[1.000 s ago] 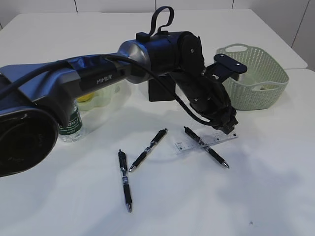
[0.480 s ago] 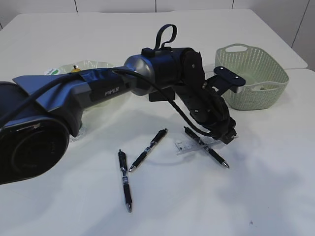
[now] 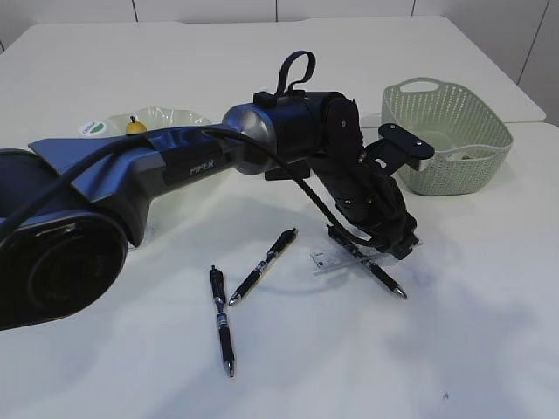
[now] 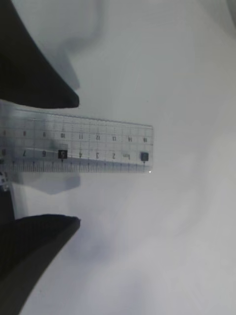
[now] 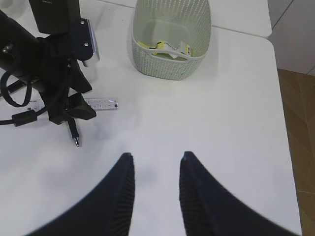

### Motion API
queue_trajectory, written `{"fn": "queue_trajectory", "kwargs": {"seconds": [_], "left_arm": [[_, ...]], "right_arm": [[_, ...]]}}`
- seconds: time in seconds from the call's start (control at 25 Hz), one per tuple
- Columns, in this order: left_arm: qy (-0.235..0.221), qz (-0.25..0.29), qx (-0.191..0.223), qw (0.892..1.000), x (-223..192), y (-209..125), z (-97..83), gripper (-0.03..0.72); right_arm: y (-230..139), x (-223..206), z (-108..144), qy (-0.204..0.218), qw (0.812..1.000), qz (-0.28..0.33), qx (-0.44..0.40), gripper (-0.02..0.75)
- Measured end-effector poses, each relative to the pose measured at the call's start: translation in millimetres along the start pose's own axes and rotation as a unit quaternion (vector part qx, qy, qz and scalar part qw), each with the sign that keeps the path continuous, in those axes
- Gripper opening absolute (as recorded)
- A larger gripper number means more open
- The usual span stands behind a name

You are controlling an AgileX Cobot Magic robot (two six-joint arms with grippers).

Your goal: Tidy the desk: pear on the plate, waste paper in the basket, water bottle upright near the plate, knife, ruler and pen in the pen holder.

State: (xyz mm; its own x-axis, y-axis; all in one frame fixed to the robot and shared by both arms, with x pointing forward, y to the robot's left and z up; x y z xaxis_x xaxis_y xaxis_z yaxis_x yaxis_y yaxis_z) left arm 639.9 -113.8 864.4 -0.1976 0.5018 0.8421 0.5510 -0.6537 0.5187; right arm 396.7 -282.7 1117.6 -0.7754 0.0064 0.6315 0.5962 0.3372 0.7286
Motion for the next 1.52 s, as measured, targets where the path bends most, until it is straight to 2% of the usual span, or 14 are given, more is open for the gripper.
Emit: {"fn": "queue_trajectory", "kwargs": {"seconds": [0.8,1.08,1.52], "left_arm": [[0.005,0.01,-0.006,1.0,-7.8,-6.1,2.9,0.479],[0.012,0.01,0.002,1.0,-5.1,-7.3,15.3,0.479],[0.007,0.02,0.003,1.0,-5.1,-9.9,14.0,0.479]], "right_arm": [[-0.3,0.0,0.0,0.0,1.0,0.001,0.0,0.264],[-0.3,0.0,0.0,0.0,1.0,0.001,0.0,0.265],[-0.3,0.0,-0.3,-0.001,1.0,0.001,0.0,0.264]]}}
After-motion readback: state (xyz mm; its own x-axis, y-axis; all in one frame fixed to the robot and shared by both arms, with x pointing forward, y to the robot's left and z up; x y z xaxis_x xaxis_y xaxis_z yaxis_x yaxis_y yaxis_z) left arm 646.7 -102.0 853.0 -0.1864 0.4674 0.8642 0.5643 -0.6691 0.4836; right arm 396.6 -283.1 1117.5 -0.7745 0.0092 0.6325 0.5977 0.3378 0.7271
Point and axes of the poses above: a point on each arm's last joint axis where the gripper is mounted, x pointing back along that axis away from the gripper, z along the wrist's bending axis when the last joint is at zero, y = z × x, the point moved 4 cm from there along -x, pointing out along that axis toward the gripper, and after that the axes turned 7 degrees about x, right-handed, at the moved point
